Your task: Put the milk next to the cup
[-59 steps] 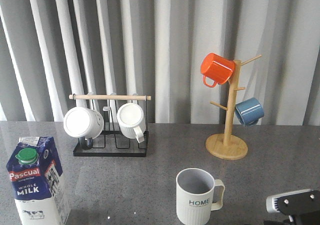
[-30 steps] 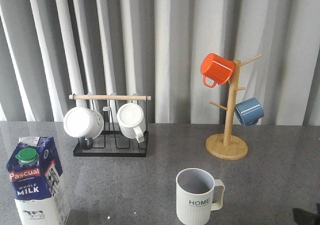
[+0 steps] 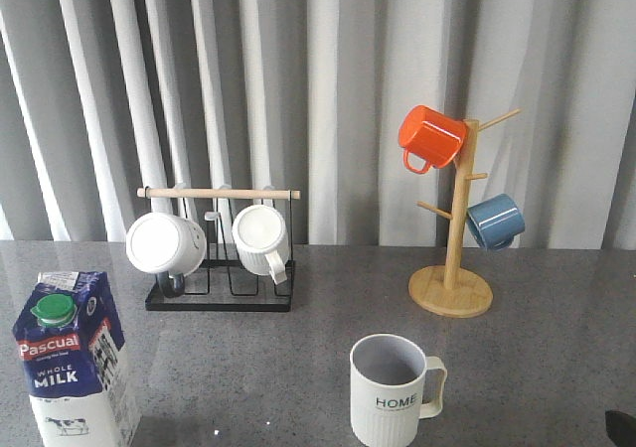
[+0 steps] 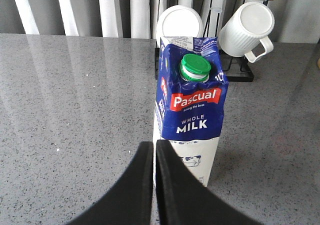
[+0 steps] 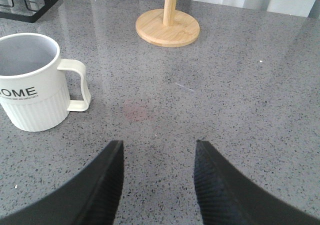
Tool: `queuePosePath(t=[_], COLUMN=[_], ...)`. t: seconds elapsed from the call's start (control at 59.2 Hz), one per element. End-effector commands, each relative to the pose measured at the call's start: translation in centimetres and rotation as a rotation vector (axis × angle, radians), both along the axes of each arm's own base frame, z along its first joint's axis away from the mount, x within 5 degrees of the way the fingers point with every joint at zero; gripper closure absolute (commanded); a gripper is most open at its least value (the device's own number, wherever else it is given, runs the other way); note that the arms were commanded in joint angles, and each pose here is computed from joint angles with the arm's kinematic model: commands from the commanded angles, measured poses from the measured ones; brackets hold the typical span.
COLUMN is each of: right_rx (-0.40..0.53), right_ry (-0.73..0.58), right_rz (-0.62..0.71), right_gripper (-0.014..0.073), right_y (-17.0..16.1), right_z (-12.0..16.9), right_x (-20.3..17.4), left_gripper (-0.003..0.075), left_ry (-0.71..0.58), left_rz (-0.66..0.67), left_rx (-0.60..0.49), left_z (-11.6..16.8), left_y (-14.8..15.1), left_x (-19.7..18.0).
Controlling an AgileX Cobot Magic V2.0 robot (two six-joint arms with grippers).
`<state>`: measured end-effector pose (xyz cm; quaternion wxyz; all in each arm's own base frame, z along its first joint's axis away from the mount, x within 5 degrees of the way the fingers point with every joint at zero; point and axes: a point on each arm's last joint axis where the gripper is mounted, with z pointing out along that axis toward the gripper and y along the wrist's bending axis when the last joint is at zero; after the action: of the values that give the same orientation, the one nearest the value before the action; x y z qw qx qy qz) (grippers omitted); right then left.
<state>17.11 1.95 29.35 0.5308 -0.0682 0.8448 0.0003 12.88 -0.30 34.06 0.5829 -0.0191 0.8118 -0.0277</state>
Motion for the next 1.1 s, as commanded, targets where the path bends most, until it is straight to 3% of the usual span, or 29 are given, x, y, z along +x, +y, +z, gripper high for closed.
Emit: queuePosePath(t=[0.0, 0.912, 1.081], right_rx=[-0.004, -0.004, -0.004], right_ry=[-0.102, -0.102, -0.102], right_rz=[0.011, 0.011, 0.011], right_gripper=[0.0267, 0.0267, 0.0267], right_y=[-0.02, -0.02, -0.02], right_z=[1.64, 1.64, 1.64], right_x=[0.22, 0.22, 0.22], left_gripper=[0.0727, 0.0725, 0.0645], left_ry=[-0.098, -0.127, -0.131], left_rz=[0.003, 0.005, 0.006], left_rx=[-0.011, -0.021, -0.021], left_z=[1.70, 1.96, 1.93], left_y=[0.01, 0.01, 0.01], left_x=[0.17, 0.22, 0.31])
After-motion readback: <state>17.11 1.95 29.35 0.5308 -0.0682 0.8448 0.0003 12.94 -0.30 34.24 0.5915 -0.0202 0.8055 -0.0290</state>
